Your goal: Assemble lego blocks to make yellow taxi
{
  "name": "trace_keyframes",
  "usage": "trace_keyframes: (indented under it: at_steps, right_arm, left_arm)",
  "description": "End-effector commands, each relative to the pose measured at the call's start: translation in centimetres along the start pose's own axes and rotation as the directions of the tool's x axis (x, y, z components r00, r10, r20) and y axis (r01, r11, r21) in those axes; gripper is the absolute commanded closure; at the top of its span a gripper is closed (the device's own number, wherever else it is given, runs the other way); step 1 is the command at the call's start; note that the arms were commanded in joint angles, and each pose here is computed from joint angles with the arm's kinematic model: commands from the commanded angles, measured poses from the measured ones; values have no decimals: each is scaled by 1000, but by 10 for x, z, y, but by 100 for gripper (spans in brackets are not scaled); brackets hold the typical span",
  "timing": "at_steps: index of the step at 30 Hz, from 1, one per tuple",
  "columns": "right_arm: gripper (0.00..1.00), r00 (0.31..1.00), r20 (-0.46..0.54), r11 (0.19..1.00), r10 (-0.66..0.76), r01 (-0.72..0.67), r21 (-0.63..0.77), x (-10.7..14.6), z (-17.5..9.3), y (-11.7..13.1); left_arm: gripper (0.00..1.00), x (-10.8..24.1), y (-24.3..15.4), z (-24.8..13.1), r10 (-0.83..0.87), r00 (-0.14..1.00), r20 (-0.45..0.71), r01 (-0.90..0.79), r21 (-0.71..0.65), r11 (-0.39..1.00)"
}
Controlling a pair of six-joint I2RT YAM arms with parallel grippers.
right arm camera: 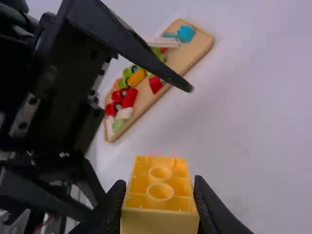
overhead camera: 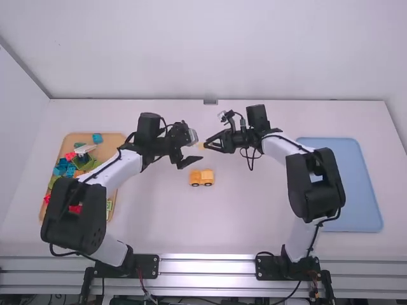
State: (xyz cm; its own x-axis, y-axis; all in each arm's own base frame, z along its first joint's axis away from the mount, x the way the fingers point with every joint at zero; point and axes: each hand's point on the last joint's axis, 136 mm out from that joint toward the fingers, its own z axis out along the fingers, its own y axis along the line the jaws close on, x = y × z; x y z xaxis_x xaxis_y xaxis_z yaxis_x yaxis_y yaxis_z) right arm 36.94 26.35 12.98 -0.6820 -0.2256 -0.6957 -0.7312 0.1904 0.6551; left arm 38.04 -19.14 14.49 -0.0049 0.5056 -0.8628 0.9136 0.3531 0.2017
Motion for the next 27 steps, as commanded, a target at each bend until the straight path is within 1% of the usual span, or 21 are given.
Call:
trace_keyframes:
  at_steps: [1,2,4,5,6,8,10,14,16,17,21,27]
  right_arm:
    - [91,972,-22,970,-234,235,58,-22,-7,-1]
    - [92,958,-87,955,-274,281,89,-23,-12,-1]
    - [92,931,-163,935,-325,343,92,-23,-15,5]
    - [93,908,-208,919,-364,387,79,-23,-15,12]
    - [93,895,-230,910,-383,408,72,-23,-16,16]
    - [96,834,-312,873,-455,486,27,-21,-18,32]
    - [96,793,-350,847,-499,531,-5,-21,-19,41]
    - [96,647,-439,755,-624,645,-123,-13,-19,66]
    - [96,625,-454,743,-635,655,-136,-12,-18,68]
    - [96,604,-478,735,-638,664,-142,-11,-16,70]
    - [97,582,-510,729,-634,670,-141,-8,-9,71]
    - [98,558,-529,719,-639,678,-153,-5,-4,72]
  left_arm:
    - [1,-30,9,-18,-71,994,82,68,39,997]
    - [1,-34,8,-26,-98,991,91,91,79,993]
    - [1,-38,8,-32,-116,988,102,104,109,989]
    - [1,-41,8,-36,-134,985,113,119,125,985]
    - [1,-42,9,-37,-140,983,117,124,132,983]
    - [1,-45,8,-41,-170,977,126,149,157,976]
    - [1,-46,6,-41,-183,975,125,160,173,972]
    - [1,-46,-6,-37,-233,959,162,184,272,945]
    - [1,-46,-8,-37,-246,954,170,190,291,938]
    - [1,-46,-11,-37,-268,946,180,202,318,926]
    - [1,-46,-23,-38,-287,936,202,195,381,904]
    - [1,-40,-33,-39,-285,940,188,192,401,896]
